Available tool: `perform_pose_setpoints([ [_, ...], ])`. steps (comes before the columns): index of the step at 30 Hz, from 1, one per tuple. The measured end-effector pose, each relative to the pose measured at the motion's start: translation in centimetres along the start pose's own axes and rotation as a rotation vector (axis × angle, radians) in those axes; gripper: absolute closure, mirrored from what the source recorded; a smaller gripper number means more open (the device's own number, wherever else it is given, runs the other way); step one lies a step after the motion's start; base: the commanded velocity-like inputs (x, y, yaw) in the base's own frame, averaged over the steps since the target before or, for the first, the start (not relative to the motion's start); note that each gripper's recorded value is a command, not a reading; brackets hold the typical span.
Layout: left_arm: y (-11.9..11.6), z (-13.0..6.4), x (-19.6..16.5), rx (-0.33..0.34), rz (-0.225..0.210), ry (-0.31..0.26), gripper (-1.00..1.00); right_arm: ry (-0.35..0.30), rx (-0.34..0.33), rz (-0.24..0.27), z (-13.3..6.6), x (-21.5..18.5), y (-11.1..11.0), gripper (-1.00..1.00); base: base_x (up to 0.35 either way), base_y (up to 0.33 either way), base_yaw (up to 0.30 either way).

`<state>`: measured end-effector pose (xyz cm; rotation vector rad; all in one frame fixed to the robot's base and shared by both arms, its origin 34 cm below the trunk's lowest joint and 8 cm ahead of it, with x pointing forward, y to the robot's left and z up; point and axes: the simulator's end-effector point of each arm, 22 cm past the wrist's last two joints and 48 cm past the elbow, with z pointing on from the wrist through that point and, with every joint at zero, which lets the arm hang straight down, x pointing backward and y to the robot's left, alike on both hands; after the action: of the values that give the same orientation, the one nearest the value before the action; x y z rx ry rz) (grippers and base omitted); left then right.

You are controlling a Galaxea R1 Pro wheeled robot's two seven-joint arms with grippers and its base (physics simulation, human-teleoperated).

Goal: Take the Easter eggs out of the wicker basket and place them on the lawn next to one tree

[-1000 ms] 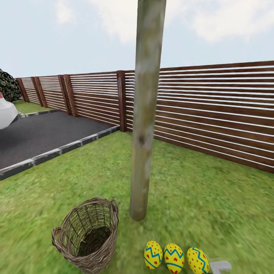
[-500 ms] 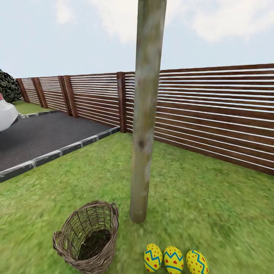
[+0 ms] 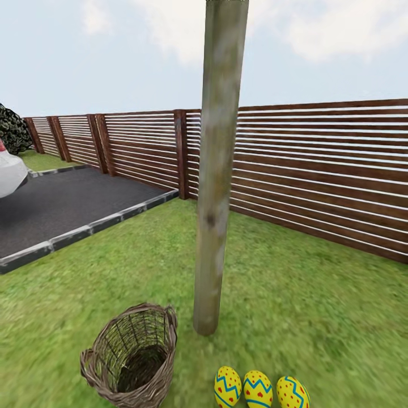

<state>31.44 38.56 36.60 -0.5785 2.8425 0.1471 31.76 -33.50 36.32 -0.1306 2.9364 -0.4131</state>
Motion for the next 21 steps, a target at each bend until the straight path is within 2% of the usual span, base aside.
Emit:
perform_pose_setpoints([
  [8, -1.3, -1.5, 0.6, 0.017, 0.002, 0.016, -1.0, 0.022, -0.007, 0.0, -1.5, 1.2, 0.1, -1.0, 0.0, 0.0, 0.0],
  [17, -1.3, -3.1, 0.4, 0.017, 0.001, 0.021, -1.0, 0.03, -0.012, -0.002, -3.1, 1.3, 0.0, -1.0, 0.0, 0.0, 0.0],
  [21, -1.2, -3.0, 0.5, 0.014, 0.001, 0.026, -1.0, 0.036, -0.012, -0.005, -3.1, 1.5, -0.1, -1.0, 0.0, 0.0, 0.0],
])
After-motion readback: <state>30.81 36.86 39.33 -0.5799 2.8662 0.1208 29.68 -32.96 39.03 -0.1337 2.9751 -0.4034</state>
